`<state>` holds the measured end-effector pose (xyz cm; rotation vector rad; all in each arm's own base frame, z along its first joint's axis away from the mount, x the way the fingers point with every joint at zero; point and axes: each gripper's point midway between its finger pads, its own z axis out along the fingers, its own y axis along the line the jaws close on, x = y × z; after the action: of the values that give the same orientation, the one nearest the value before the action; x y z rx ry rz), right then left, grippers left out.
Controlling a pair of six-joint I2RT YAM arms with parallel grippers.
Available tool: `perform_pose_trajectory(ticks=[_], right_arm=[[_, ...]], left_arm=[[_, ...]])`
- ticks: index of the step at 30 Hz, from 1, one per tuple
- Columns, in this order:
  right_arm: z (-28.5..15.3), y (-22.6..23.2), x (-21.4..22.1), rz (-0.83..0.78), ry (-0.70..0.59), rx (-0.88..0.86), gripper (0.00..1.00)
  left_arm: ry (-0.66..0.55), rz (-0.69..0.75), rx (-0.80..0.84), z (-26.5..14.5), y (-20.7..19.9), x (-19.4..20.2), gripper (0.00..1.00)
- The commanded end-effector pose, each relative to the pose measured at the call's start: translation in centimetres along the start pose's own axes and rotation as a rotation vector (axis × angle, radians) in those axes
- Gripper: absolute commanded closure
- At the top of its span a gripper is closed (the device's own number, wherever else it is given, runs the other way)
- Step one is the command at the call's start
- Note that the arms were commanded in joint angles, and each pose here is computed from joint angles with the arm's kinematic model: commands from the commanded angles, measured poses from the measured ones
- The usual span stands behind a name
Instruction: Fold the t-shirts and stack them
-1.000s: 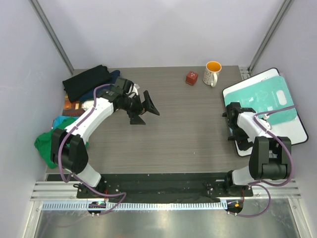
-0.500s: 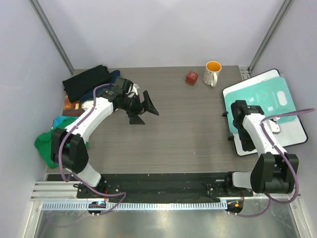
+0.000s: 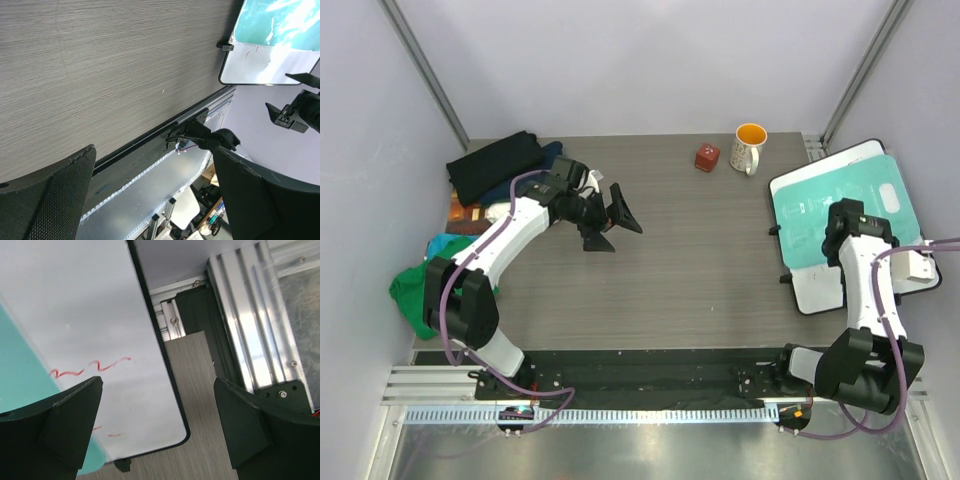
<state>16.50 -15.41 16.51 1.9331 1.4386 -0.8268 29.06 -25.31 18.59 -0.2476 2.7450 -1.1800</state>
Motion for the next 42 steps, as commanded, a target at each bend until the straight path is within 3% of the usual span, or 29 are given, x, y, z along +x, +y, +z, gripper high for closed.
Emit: perform_pose_trajectory(ticks=[1, 15, 25, 31, 42], right_arm=[[0.7, -2.8, -3.7, -0.043, -0.101, 0.086, 0.0], [5.4, -6.8, -5.0, -0.085, -0.093, 0.244, 0.0], [6.6, -7.0, -3.8, -0.117, -0.071, 0.256, 0.0], [6.6, -8.0, -4.6, -0.111, -0.121, 0.3, 0.0], [8.9, -7.4, -1.3, -0.126, -0.002, 0.324, 0.0]], left_arm=[[-0.003, 0.04, 0.065, -0.8, -1.1, 0.2, 0.0], [-0.005, 0.041, 0.064, -1.0, -1.1, 0.1, 0.0], [0.0, 0.026, 0.062, -0.7, -1.1, -0.2, 0.0], [0.002, 0.033, 0.059, -0.6, -1.3, -0.4, 0.0], [0.0, 0.05, 0.038, -0.9, -0.9, -0.2, 0.0]])
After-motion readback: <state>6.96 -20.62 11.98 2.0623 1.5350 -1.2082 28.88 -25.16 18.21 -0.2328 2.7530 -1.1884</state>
